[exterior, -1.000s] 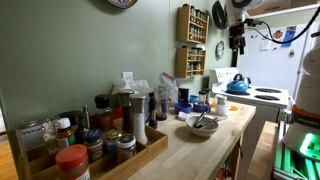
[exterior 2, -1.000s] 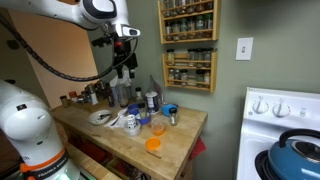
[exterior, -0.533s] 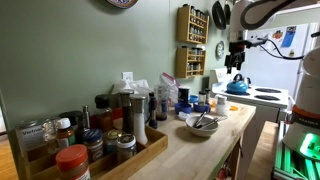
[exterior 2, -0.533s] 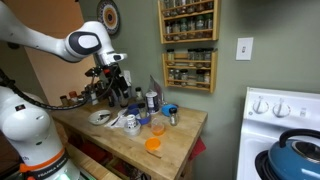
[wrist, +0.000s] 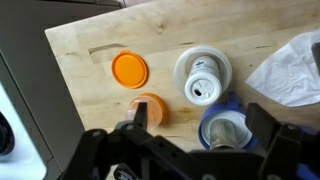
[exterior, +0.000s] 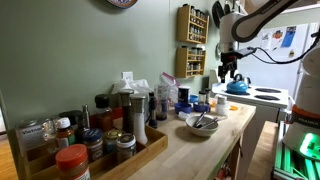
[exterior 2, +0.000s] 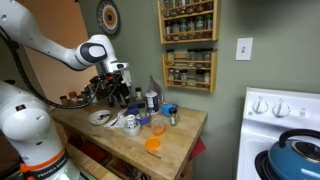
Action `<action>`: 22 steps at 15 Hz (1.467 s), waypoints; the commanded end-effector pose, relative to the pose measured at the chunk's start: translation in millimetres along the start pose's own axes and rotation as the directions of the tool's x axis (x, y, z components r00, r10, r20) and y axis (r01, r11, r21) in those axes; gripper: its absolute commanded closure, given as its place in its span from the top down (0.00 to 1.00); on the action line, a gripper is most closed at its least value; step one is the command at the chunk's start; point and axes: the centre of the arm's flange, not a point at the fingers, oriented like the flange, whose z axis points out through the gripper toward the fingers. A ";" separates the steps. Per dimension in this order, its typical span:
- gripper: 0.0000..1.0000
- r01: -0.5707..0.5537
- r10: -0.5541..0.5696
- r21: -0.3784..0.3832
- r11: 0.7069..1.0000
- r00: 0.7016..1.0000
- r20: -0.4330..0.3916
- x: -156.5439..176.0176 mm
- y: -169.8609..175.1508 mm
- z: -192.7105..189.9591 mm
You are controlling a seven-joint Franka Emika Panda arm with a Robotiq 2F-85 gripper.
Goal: Remove the white container from the lunchbox and put it on top of the blue can
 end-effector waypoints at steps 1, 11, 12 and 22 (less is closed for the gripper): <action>1.00 -0.001 0.001 0.000 1.000 1.000 -0.006 1.8 0.2 -2.7; 1.00 -0.105 0.044 0.237 0.966 0.967 0.250 1.2 26.3 61.6; 1.00 -0.116 0.041 0.265 0.957 0.961 0.272 0.7 26.1 64.2; 0.94 -0.091 0.054 0.317 0.944 0.991 0.123 11.6 13.1 92.5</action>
